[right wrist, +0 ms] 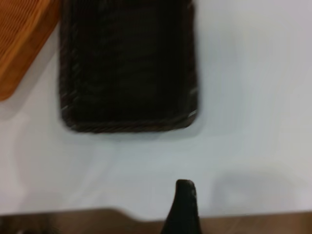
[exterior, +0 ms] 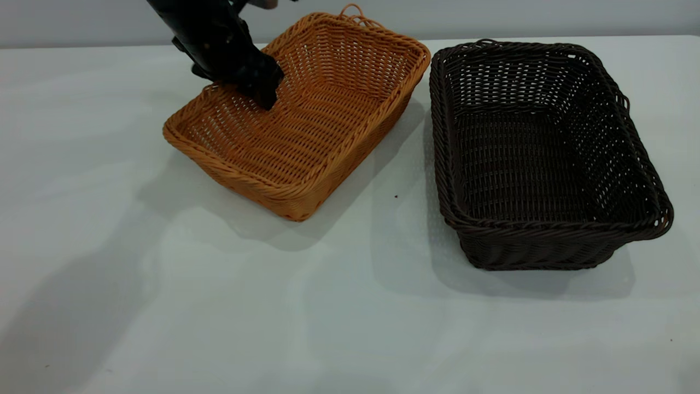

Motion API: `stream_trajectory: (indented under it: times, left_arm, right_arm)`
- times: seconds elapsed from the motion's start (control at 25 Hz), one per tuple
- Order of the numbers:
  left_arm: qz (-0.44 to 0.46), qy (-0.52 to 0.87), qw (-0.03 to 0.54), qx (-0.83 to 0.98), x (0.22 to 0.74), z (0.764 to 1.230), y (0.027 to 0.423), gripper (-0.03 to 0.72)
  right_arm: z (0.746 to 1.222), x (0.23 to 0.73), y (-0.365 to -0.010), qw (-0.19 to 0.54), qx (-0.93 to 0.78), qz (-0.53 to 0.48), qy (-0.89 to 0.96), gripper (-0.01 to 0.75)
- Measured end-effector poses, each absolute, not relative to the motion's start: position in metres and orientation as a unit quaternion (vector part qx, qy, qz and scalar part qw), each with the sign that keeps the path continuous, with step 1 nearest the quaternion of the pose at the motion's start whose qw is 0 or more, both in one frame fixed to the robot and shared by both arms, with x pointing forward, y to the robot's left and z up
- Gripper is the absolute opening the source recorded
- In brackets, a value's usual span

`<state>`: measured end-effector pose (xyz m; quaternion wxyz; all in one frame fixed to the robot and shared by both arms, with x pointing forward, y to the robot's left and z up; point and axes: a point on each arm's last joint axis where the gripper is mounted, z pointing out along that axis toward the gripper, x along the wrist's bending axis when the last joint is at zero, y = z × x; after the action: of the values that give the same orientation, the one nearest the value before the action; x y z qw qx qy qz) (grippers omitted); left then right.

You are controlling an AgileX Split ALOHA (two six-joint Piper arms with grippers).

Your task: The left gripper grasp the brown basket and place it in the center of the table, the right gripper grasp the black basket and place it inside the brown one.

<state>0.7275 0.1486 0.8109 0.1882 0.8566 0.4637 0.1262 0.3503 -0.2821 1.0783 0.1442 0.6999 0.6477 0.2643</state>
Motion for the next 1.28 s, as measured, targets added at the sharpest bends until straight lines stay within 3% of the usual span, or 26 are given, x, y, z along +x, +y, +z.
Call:
stream_trajectory:
  times: [0.2, 0.4, 0.6, 0.88, 1.28]
  left_arm:
    - [0.120, 0.463, 0.189, 0.858, 0.729, 0.815, 0.146, 0.085]
    - [0.105, 0.470, 0.187, 0.856, 0.731, 0.846, 0.152, 0.078]
    - [0.121, 0.489, 0.185, 0.844, 0.737, 0.891, 0.191, 0.078]
    - [0.118, 0.523, 0.213, 0.817, 0.736, 0.936, 0.219, 0.078]
    - [0.135, 0.534, 0.225, 0.804, 0.739, 0.946, 0.239, 0.078]
  right_arm:
    - [1.056, 0.395, -0.265, 0.023, 0.738, 0.260, 0.623, 0.572]
    - [1.025, 0.429, -0.252, -0.086, 0.775, 0.238, 0.579, 0.572]
    - [0.994, 0.451, -0.244, -0.158, 0.798, 0.203, 0.545, 0.572]
    - [0.960, 0.470, -0.239, -0.206, 0.800, 0.170, 0.538, 0.572]
    - [0.937, 0.482, -0.224, -0.245, 0.804, 0.176, 0.512, 0.572]
